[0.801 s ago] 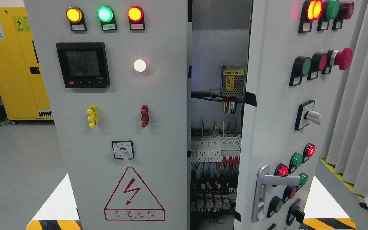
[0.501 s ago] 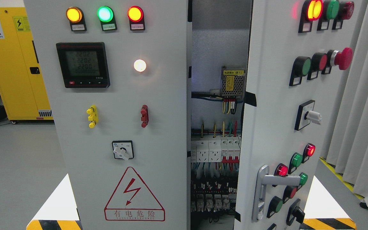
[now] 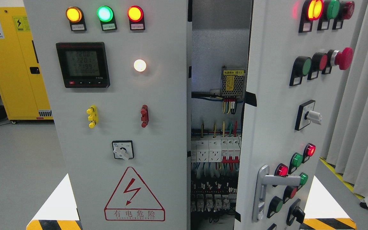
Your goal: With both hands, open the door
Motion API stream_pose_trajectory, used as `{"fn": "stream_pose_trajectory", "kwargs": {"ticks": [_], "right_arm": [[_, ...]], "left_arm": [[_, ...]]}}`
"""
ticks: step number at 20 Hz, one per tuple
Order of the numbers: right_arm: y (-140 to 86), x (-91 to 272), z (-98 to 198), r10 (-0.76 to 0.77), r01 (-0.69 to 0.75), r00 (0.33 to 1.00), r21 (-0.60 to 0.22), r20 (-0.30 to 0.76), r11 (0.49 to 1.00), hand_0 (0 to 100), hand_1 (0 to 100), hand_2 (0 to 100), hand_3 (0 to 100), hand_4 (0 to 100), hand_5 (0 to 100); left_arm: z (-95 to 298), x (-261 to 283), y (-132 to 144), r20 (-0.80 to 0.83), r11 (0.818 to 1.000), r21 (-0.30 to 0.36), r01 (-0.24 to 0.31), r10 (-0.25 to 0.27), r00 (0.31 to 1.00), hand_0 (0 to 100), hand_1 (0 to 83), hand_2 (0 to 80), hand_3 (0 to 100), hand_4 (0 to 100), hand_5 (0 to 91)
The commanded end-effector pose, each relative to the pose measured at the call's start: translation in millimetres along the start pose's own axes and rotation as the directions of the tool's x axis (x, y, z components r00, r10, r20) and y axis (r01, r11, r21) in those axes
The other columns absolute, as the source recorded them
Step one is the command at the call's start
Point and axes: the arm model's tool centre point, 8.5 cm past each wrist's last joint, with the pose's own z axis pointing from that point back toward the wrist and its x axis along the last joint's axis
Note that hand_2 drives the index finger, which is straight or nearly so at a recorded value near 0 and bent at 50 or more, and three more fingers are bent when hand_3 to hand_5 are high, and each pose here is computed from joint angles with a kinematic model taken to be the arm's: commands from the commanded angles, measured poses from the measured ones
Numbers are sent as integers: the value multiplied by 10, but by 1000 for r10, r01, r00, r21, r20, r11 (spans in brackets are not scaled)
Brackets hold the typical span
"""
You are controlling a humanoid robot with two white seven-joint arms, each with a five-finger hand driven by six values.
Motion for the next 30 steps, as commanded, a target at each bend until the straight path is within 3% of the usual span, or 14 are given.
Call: {"fn": "stream_pose_trajectory", "kwargs": {"ticks": [1, 3, 5, 6, 9, 12, 14, 15, 16, 18, 22, 24, 26, 30], "right_arm": [[-45, 9, 4, -23, 23, 1000, -8, 4, 1000, 0, 500, 40, 0, 0, 0], [-48, 5, 5, -29, 29, 1000, -9, 3, 1000, 0, 500, 40, 0, 0, 0], [-48, 5, 5, -32, 32, 999, -10, 4, 999, 0, 500, 40, 0, 0, 0], [-48, 5, 5, -31, 31, 1000, -10, 3, 999, 0, 500, 40, 0, 0, 0], [-58, 5, 6, -32, 32, 999, -11, 4, 999, 0, 500, 40, 0, 0, 0], [-58, 5, 6, -32, 32, 999, -11, 4, 999, 0, 500, 40, 0, 0, 0], [-58, 5, 6, -30, 31, 1000, -11, 3, 999, 0, 500, 40, 0, 0, 0], [-58, 5, 6, -30, 31, 1000, -11, 3, 999, 0, 500, 40, 0, 0, 0], [-58, 5, 6, -32, 32, 999, -11, 4, 999, 0, 500, 40, 0, 0, 0], [-58, 5, 6, -32, 32, 999, -11, 4, 999, 0, 500, 40, 0, 0, 0], [-58, 5, 6, -32, 32, 999, -11, 4, 999, 0, 500, 40, 0, 0, 0], [-59, 5, 6, -34, 34, 999, -11, 4, 999, 0, 500, 40, 0, 0, 0], [-59, 5, 6, -34, 34, 999, -11, 4, 999, 0, 500, 40, 0, 0, 0], [-68, 6, 7, -32, 32, 999, -13, 4, 999, 0, 500, 40, 0, 0, 0]], "left_arm": [[129, 995, 3, 355, 989, -121, 87, -38, 934, 120, 556, 0, 0, 0, 0], [191, 1118, -18, 389, 953, -253, 166, -57, 920, 120, 556, 0, 0, 0, 0], [304, 1333, 34, 439, 884, -379, 272, -87, 894, 120, 556, 0, 0, 0, 0], [363, 1496, 63, 477, 869, -384, 312, -103, 873, 120, 556, 0, 0, 0, 0], [591, 1907, 153, 590, 849, -331, 413, -155, 792, 120, 556, 0, 0, 0, 0], [908, 2364, 344, 689, 820, -240, 520, -234, 686, 120, 556, 0, 0, 0, 0], [1110, 2603, 337, 741, 791, -194, 580, -269, 615, 120, 556, 0, 0, 0, 0], [1193, 2654, 285, 759, 764, -185, 617, -288, 584, 120, 556, 0, 0, 0, 0], [1280, 2687, 227, 767, 708, -178, 683, -335, 547, 120, 556, 0, 0, 0, 0], [1453, 2763, 200, 780, 617, -155, 772, -403, 479, 120, 556, 0, 0, 0, 0], [1822, 2909, 63, 839, 538, -157, 828, -369, 399, 120, 556, 0, 0, 0, 0], [2065, 2964, 4, 863, 473, -126, 872, -382, 332, 120, 556, 0, 0, 0, 0], [2284, 2997, -65, 884, 423, -113, 899, -370, 285, 120, 556, 0, 0, 0, 0], [2556, 3103, -226, 920, 361, -92, 928, -326, 218, 120, 556, 0, 0, 0, 0]]}}
